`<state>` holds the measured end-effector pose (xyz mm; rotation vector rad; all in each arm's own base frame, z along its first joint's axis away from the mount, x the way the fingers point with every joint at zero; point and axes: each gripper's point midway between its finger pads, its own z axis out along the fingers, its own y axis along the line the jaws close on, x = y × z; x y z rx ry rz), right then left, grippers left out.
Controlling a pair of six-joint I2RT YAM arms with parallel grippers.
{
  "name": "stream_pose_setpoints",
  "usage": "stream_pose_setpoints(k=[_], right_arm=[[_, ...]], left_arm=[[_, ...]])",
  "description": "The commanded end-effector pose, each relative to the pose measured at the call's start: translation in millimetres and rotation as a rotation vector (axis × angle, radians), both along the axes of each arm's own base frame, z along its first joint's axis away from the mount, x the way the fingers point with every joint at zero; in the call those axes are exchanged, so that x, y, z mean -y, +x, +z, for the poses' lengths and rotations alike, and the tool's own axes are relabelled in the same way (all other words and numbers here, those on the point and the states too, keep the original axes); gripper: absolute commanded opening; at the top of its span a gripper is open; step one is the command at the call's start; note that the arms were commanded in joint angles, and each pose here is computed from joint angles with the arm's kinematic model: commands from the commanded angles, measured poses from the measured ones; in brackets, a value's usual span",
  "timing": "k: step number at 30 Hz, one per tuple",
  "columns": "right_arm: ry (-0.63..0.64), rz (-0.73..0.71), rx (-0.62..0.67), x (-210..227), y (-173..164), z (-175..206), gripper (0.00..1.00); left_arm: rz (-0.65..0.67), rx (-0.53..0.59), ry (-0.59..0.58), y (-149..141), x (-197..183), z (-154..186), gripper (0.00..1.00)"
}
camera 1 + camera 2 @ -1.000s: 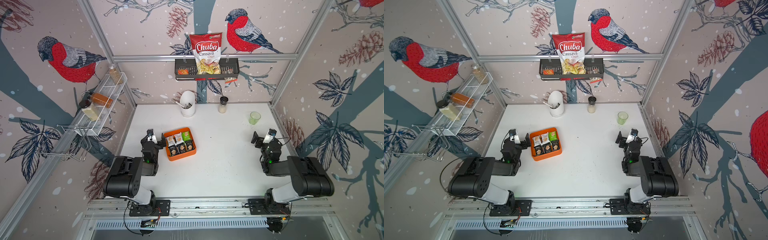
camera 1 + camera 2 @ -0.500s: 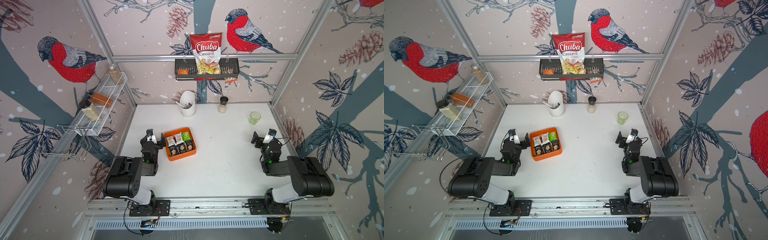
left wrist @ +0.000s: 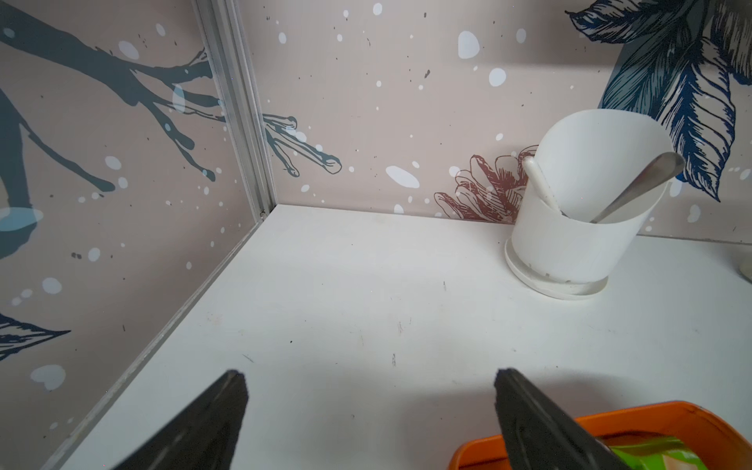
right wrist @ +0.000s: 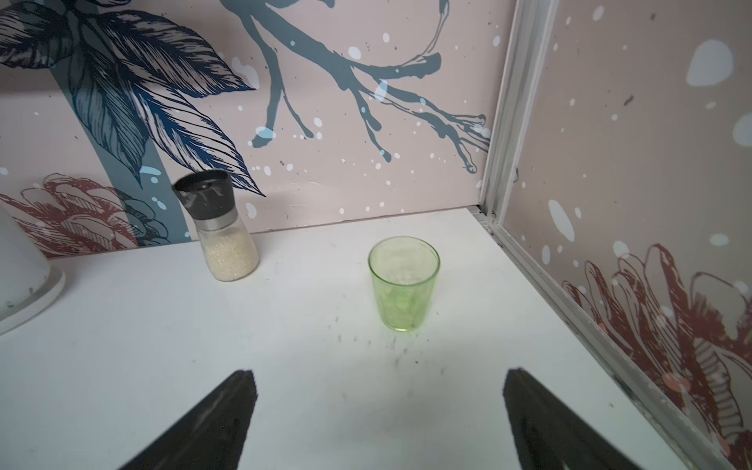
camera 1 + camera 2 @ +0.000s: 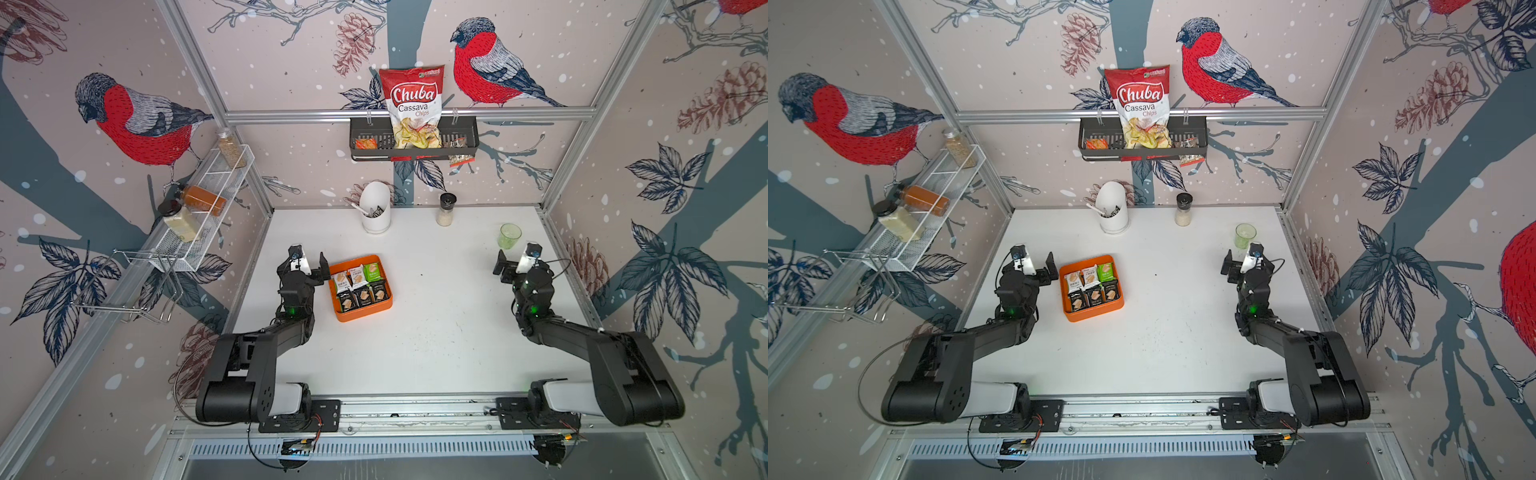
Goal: Take the cookies out of the storage box
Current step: Move the storage box to the center of the board.
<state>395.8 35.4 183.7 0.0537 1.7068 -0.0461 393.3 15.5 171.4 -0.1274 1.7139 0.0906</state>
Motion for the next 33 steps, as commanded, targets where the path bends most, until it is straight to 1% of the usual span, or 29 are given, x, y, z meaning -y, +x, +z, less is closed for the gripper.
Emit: stream_pose_setpoints(k=[1, 3, 4, 5, 7, 9, 10, 12, 14, 16, 19, 22, 26, 28, 30, 33], right_arm=[[0.031, -0.031, -0.238, -14.4, -7.3, -27.6, 1.0], [0.112, -0.002, -0.262, -37.5, -6.3, -14.8, 1.0], [0.172, 0.032, -0.286, -51.8, -6.0, -10.5, 1.0], [0.256, 0.041, -0.307, -63.1, -4.2, -4.0, 1.0], [0.372, 0.09, -0.377, -87.0, -2.9, -2.1, 1.0], [0.41, 0.139, -0.445, -115.2, -4.5, -3.0, 1.0], [0.397, 0.152, -0.484, -131.4, -6.4, -6.7, 1.0], [0.347, 0.185, -0.55, -163.0, -9.9, -12.6, 1.0], [0.292, 0.242, -0.631, -199.9, -12.1, -21.6, 0.96], [0.227, 0.272, -0.693, -230.6, -12.6, -31.7, 0.93], [0.13, 0.317, -0.732, -277.7, -9.8, -39.7, 0.91], [0.036, 0.338, -0.776, -316.7, -4.6, -55.7, 0.89], [-0.046, 0.344, -0.859, -346.6, 5.5, -82.2, 0.81], [-0.064, 0.349, -0.89, -354.5, 10.1, -92.6, 0.73], [-0.062, 0.362, -0.919, -360.9, 11.0, -100.9, 0.65], [-0.037, 0.407, -0.945, -372.5, 5.7, -105.1, 0.62]], left_arm=[[0.056, -0.128, -0.062, -3.9, -6.0, -9.4, 0.98], [0.076, -0.195, -0.117, -4.8, -6.2, -10.2, 0.98], [0.089, -0.231, -0.164, -5.8, -5.7, -11.7, 0.98], [0.086, -0.264, -0.217, -7.2, -1.9, -13.9, 0.98], [0.046, -0.327, -0.301, -10.3, 10.7, -21.3, 0.98], [0.062, -0.372, -0.372, -15.4, 14.3, -26.7, 0.98], [0.077, -0.394, -0.408, -18.9, 15.1, -30.6, 0.98], [0.062, -0.419, -0.469, -22.8, 22.2, -32.0, 0.98], [0.029, -0.45, -0.511, -26.0, 30.9, -32.3, 0.98], [0.036, -0.488, -0.536, -29.8, 32.8, -34.3, 0.98], [0.026, -0.546, -0.563, -38.8, 37.8, -38.3, 0.97], [0.035, -0.571, -0.583, -50.8, 38.4, -42.1, 0.97], [0.063, -0.601, -0.567, -69.8, 33.0, -50.2, 0.97], [0.072, -0.613, -0.558, -78.3, 30.6, -54.7, 0.97], [0.075, -0.626, -0.555, -86.1, 30.4, -59.2, 0.97], [0.073, -0.634, -0.561, -94.3, 30.9, -62.7, 0.97]])
